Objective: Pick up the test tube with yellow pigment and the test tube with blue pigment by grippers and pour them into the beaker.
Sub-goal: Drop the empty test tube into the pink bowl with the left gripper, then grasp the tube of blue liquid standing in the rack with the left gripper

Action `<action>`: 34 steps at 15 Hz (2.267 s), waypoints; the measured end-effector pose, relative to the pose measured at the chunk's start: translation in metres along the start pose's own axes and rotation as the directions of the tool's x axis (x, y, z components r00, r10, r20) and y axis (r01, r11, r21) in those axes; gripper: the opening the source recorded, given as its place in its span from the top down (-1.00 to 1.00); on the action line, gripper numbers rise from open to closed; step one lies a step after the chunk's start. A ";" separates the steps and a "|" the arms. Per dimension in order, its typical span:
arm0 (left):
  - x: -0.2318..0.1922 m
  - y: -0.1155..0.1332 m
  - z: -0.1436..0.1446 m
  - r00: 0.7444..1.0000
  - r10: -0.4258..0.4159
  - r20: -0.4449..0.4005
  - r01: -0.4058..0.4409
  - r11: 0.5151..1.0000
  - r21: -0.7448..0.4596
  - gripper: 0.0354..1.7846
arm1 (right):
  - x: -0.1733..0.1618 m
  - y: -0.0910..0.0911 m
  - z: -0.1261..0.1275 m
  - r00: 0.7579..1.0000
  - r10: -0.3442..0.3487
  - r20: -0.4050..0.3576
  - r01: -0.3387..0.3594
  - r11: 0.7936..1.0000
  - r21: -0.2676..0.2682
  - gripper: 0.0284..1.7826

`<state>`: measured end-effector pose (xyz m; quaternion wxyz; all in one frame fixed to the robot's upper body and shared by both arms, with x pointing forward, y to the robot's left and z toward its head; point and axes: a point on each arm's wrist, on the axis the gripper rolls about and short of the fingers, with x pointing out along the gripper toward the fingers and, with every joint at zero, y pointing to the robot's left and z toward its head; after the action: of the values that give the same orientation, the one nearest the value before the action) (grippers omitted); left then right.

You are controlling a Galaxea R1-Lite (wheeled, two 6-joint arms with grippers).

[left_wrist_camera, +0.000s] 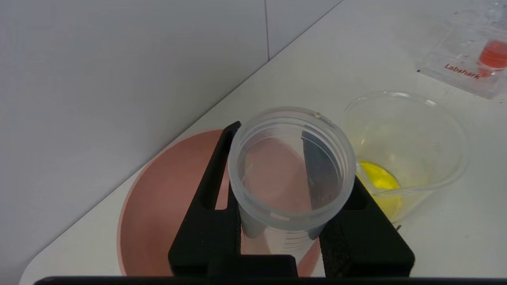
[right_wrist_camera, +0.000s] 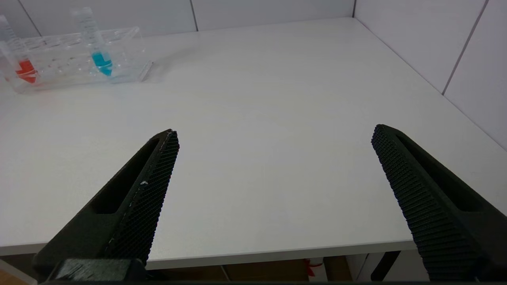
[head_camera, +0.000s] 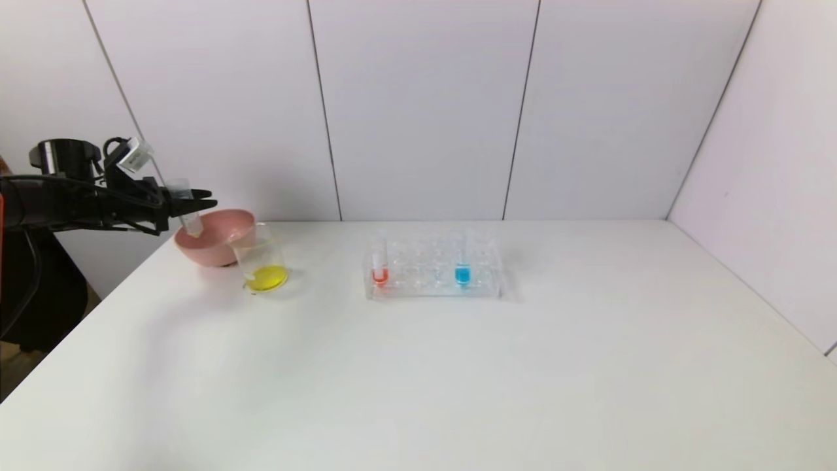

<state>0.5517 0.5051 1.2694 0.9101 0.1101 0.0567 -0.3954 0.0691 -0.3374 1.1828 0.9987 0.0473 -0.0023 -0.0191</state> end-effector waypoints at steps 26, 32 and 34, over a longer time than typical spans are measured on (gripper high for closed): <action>-0.017 -0.079 0.173 0.814 0.573 -0.098 -0.572 0.819 0.033 -0.99 | 0.000 0.000 0.000 1.000 0.000 0.000 0.000 1.000 0.000 -0.99; -0.008 -0.197 0.279 0.354 0.932 -0.081 -0.935 0.355 -0.011 -0.99 | 0.000 0.000 0.000 1.000 0.000 0.000 0.000 1.000 0.000 -0.99; -0.008 -0.241 0.305 0.366 0.930 -0.025 -0.930 0.364 -0.053 -0.99 | 0.000 0.000 0.000 1.000 0.000 0.000 0.000 1.000 0.000 -0.99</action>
<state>0.3744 0.2761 1.5294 0.9778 0.0945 -0.0079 0.1870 0.0691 -0.3374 1.1828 0.9987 0.0473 -0.0023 -0.0191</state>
